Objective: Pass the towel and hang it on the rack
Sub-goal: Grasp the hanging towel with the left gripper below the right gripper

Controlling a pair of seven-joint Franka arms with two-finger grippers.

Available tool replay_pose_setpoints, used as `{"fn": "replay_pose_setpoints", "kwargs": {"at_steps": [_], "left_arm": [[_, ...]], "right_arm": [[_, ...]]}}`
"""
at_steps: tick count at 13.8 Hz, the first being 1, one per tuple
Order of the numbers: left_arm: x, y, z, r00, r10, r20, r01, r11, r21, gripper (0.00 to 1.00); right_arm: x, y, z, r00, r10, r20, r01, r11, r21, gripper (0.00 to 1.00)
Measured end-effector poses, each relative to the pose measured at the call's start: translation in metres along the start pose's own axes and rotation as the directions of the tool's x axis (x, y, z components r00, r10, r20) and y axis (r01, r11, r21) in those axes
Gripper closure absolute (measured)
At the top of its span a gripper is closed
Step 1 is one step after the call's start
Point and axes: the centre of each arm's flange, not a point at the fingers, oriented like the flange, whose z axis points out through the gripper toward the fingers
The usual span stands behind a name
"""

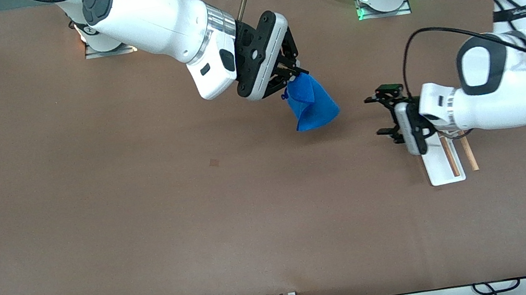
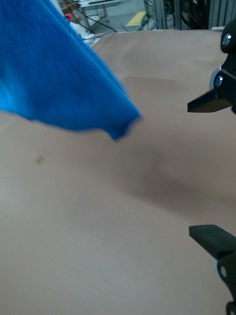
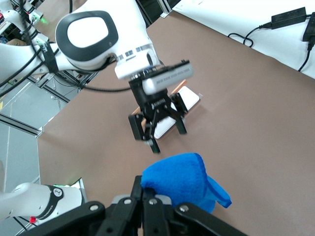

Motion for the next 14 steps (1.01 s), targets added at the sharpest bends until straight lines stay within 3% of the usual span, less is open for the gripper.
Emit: {"fn": "replay_pose_setpoints", "kwargs": {"at_steps": [5,12,14], "left_arm": [[0.027,0.018,0.052,0.990,0.135,-0.031,-0.135,0.991,-0.023,0.00],[0.052,0.021,0.053,0.978,0.196,-0.072,-0.190,0.979,0.078,0.00],[0.059,0.022,0.051,0.973,0.218,-0.076,-0.211,0.974,0.086,0.04]], "right_arm": [[0.000,-0.006,0.015,1.000,-0.021,-0.014,0.021,1.000,-0.013,0.98],[0.001,-0.005,0.014,0.999,-0.026,-0.022,0.026,0.999,-0.024,0.98],[0.001,-0.005,0.014,0.999,-0.031,-0.024,0.030,0.999,-0.031,0.98]]}}
